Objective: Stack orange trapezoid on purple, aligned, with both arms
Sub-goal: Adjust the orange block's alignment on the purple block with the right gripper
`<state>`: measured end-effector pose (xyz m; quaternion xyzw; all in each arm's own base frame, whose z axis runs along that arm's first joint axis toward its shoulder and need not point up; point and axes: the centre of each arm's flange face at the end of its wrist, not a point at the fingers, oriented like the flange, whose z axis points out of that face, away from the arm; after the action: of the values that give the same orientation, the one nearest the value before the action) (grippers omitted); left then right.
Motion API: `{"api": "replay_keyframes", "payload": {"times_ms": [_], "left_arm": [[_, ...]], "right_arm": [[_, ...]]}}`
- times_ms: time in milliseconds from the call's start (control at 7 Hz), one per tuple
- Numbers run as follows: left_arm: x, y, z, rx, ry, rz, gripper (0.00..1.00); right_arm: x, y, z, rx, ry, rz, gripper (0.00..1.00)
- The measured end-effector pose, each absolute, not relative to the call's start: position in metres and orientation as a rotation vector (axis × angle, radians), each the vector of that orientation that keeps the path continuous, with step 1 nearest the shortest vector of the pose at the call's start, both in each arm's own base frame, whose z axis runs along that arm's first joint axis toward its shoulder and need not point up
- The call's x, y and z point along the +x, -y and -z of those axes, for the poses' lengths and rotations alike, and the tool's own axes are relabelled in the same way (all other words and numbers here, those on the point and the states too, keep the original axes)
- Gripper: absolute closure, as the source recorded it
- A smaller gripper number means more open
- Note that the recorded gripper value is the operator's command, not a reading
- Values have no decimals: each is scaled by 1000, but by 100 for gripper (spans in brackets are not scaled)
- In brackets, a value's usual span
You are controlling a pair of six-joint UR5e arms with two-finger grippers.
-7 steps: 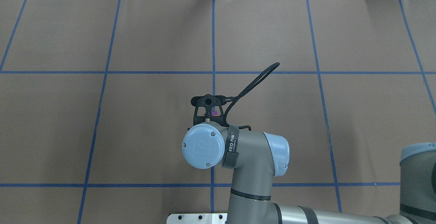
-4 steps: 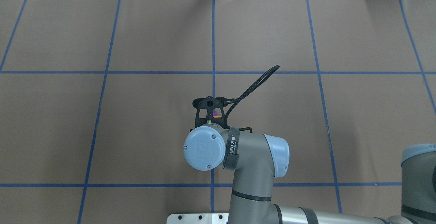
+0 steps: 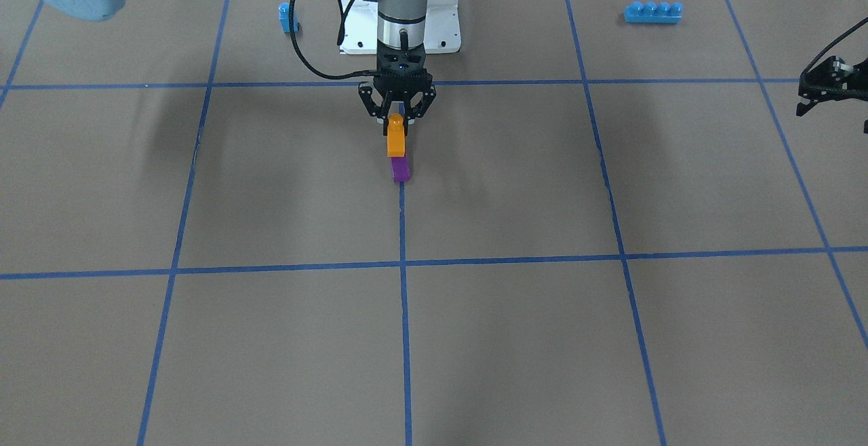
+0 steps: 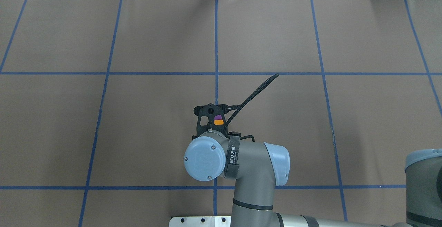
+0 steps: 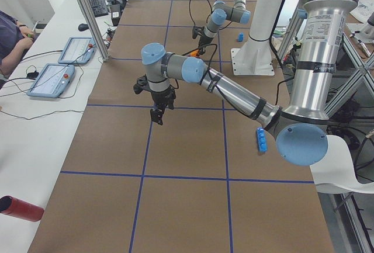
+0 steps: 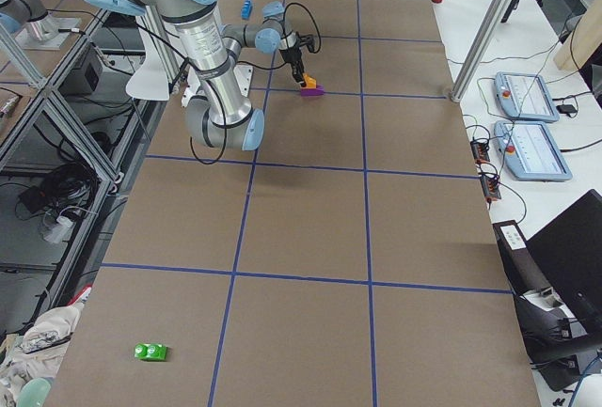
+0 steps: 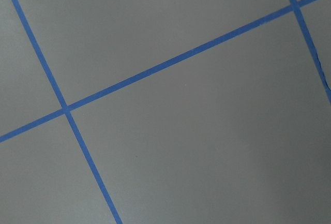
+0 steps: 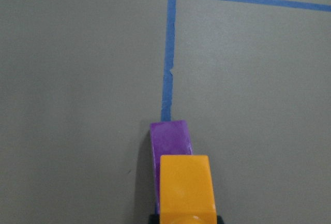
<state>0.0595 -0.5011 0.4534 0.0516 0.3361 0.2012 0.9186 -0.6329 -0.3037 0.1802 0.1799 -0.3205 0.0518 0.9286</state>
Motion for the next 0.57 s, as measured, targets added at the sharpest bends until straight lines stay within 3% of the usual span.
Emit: {"api": "replay_keyframes", "payload": {"times_ms": [143,286,571], "left_arm": [[60,501,-454,104,-695,-413,0],[60,501,-454,102,-701,-413,0],[61,501,-455,102,-706,-413,0]], "right_arm": [[-634,303,-182,373,651,-90,62],[-635,303,-183,379,644,-69,2],[-635,303,-183,382,642,-63,1]]}}
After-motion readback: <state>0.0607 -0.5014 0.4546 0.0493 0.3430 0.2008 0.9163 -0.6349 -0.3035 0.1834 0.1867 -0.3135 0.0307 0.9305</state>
